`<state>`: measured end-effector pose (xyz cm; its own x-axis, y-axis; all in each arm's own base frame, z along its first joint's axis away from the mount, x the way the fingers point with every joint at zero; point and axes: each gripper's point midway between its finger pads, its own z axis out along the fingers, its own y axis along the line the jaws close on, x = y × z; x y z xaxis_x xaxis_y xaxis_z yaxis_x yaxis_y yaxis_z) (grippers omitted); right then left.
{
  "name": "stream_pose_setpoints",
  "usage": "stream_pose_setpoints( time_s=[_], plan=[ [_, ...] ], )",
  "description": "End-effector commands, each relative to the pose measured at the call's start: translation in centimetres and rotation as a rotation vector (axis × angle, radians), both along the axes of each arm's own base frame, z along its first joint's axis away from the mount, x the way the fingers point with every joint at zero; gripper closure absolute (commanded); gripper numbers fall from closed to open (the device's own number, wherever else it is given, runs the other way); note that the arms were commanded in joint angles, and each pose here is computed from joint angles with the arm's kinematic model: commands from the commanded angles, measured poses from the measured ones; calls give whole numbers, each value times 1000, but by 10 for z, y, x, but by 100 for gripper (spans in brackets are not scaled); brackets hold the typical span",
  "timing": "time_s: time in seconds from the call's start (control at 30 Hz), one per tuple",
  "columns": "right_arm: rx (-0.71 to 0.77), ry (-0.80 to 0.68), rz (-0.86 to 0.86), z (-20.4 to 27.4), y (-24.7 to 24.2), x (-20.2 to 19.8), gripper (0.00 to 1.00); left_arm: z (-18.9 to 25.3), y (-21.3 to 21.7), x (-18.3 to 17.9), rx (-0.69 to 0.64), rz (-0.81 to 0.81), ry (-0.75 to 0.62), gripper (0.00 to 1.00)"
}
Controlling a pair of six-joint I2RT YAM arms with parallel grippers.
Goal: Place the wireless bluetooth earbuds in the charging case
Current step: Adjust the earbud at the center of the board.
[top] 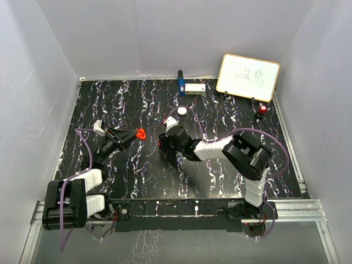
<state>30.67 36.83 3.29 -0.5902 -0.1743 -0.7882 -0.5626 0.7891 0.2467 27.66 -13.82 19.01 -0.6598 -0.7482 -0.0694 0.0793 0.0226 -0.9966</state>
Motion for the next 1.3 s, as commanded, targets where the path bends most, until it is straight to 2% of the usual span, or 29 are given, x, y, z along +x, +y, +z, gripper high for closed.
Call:
stream_pose_setpoints(
  time_s=[0.0, 0.2, 0.57, 0.9, 1.27],
  plan=[
    [20, -58, -1, 10, 16, 16, 58, 7, 1, -6, -2, -16, -39, 100],
    [40, -42, 24, 7, 26, 17, 58, 5, 4, -6, -2, -11, -32, 100],
    [102, -13, 126, 18, 48, -7, 59, 10, 9, -6, -6, 1, -41, 100],
    [160, -59, 186, 37, 61, -12, 59, 12, 18, -6, -3, 23, -44, 100],
    [119, -104, 90, 56, 40, -3, 58, 9, 23, -7, 2, 32, -40, 100]
  ],
)
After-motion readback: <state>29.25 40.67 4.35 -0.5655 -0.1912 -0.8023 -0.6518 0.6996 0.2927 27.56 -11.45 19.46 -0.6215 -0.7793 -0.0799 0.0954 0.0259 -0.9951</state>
